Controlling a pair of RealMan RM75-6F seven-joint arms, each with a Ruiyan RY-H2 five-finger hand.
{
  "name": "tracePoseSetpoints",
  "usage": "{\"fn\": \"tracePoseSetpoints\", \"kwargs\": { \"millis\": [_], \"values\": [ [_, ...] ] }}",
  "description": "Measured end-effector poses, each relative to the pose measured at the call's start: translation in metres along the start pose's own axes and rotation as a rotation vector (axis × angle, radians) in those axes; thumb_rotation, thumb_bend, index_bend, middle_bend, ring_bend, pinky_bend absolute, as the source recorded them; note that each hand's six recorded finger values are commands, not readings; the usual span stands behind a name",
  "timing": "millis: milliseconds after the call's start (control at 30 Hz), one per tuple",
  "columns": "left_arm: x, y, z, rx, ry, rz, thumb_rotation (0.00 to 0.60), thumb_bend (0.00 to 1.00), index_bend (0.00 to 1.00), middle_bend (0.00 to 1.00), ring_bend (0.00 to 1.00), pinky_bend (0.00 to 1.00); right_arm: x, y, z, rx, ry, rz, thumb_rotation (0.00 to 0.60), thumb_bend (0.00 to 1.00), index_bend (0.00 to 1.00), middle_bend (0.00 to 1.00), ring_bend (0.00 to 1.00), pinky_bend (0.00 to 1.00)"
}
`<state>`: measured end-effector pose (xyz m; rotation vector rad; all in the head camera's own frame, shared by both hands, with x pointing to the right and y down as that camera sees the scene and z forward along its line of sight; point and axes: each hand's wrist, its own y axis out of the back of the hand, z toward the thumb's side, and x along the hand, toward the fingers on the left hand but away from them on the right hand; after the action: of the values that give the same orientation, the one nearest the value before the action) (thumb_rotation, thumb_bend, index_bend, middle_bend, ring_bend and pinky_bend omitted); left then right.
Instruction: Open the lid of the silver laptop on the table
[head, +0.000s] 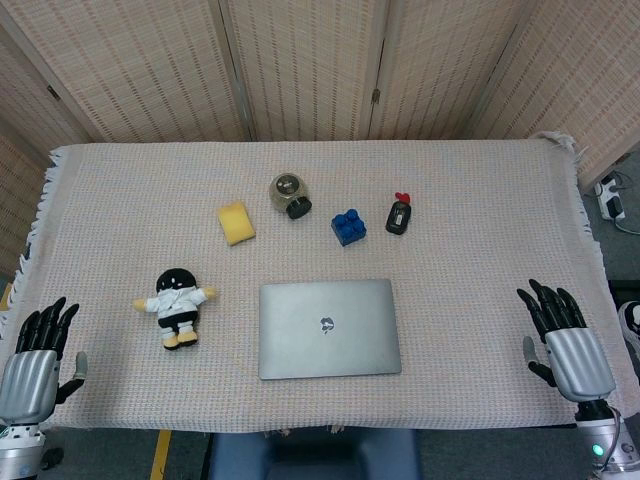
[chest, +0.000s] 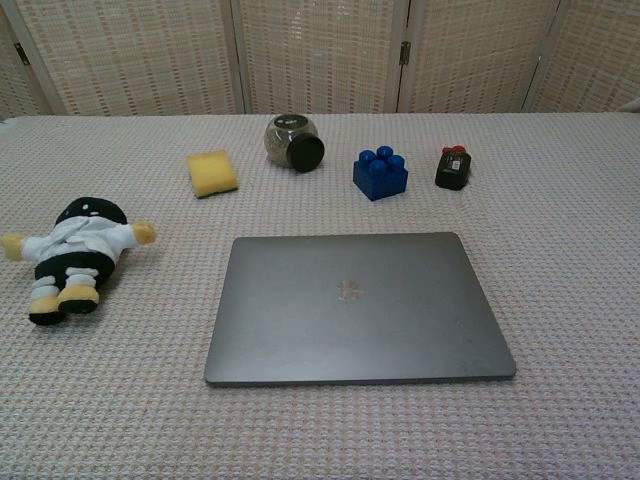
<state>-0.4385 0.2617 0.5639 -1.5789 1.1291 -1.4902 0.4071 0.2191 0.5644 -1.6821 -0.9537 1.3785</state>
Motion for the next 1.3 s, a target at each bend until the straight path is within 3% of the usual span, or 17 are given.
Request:
{"fn": "tracePoseSetpoints", "kwargs": {
  "millis": [233, 433, 633, 867, 1100, 1200, 1300],
  "values": [
    [0.002, 0.002, 0.004, 0.004, -0.018, 0.001, 0.6, 0.62, 0.0, 0.0, 0.0, 0.0, 0.003, 0.0, -0.001, -0.003, 0.002, -0.007, 0.59, 0.64, 0.0, 0.0, 0.04, 0.0],
    [0.001, 0.004, 0.007, -0.013, -0.059, -0.01, 0.6, 0.62, 0.0, 0.0, 0.0, 0.0, 0.0, -0.001, 0.012, -0.017, 0.06, 0.005, 0.591, 0.64, 0.0, 0.0, 0.05, 0.0],
    [0.003, 0.007, 0.019, -0.013, -0.135, -0.018, 0.6, 0.62, 0.0, 0.0, 0.0, 0.0, -0.015, -0.014, 0.055, -0.086, 0.227, 0.098, 0.591, 0.64, 0.0, 0.0, 0.06, 0.0],
    [0.005, 0.007, 0.026, -0.004, -0.187, -0.06, 0.6, 0.62, 0.03, 0.01, 0.0, 0.0, -0.034, -0.045, 0.116, -0.094, 0.422, 0.271, 0.592, 0.63, 0.0, 0.0, 0.06, 0.0],
    [0.005, 0.009, 0.031, -0.007, -0.218, -0.073, 0.6, 0.62, 0.04, 0.01, 0.0, 0.0, -0.052, -0.083, 0.181, -0.045, 0.585, 0.4, 0.597, 0.44, 0.0, 0.0, 0.06, 0.0],
    [0.005, 0.01, 0.033, -0.007, -0.231, -0.073, 0.6, 0.62, 0.04, 0.01, 0.0, 0.0, -0.06, -0.1, 0.205, -0.009, 0.631, 0.426, 0.598, 0.34, 0.0, 0.0, 0.02, 0.0],
    [0.006, 0.009, 0.036, -0.008, -0.245, -0.075, 0.6, 0.62, 0.04, 0.01, 0.0, 0.0, -0.068, -0.115, 0.224, 0.021, 0.66, 0.436, 0.6, 0.31, 0.0, 0.0, 0.0, 0.0]
  ]
}}
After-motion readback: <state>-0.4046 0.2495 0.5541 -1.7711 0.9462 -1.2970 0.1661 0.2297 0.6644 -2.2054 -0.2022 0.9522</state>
